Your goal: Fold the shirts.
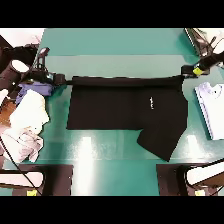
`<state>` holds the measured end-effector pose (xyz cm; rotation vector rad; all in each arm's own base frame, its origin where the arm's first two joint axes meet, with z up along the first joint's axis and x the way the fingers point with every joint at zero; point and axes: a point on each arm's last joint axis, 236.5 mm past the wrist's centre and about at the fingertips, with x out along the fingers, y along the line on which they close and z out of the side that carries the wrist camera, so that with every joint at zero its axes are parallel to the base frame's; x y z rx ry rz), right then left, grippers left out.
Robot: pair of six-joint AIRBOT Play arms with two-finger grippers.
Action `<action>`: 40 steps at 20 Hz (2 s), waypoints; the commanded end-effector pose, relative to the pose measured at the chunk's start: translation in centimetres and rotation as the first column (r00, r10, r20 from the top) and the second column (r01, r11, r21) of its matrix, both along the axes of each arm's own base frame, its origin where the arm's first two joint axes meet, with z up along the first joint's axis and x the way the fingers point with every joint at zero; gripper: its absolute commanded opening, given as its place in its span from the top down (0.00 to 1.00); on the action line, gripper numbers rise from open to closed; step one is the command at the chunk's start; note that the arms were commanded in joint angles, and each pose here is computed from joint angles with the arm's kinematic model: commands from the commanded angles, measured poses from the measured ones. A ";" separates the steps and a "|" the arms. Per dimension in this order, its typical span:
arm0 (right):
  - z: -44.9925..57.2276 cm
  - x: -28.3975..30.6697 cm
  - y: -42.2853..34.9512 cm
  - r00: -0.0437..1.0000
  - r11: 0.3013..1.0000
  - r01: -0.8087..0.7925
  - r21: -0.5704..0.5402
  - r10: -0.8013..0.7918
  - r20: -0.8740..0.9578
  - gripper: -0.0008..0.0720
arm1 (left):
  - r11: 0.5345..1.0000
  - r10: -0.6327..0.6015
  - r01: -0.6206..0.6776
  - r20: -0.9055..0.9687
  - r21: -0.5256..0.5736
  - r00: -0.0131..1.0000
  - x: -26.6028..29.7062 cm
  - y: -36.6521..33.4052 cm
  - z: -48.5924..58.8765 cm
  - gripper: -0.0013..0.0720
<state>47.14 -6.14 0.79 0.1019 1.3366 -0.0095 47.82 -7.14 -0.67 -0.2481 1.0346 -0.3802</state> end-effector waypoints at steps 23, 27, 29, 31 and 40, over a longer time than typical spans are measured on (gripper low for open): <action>0.5 -17.7 2.6 0.973 0.882 0.211 0.420 -0.148 -0.178 0.63 | 0.995 -0.024 -0.022 -0.444 -0.098 0.896 -17.6 -0.1 -5.7 0.32; 0.1 -19.4 2.5 0.969 0.880 0.240 0.409 -0.195 -0.150 0.63 | 0.991 -0.029 -0.046 -0.529 -0.128 0.848 -21.3 -1.1 -8.3 0.32; 0.5 -19.7 2.7 0.973 0.884 0.225 0.410 -0.184 -0.138 0.63 | 0.990 -0.039 -0.040 -0.528 -0.138 0.848 -21.4 -1.7 -8.2 0.32; 0.9 -19.7 2.8 0.975 0.888 0.217 0.406 -0.180 -0.127 0.63 | 0.990 -0.075 0.001 -0.527 -0.138 0.846 -21.8 -2.8 -8.2 0.32; -2.7 -25.7 2.8 0.935 0.909 0.266 0.322 -0.161 -0.317 0.60 | 0.987 -0.146 0.096 -0.481 -0.129 0.864 -20.8 -4.9 -6.6 0.95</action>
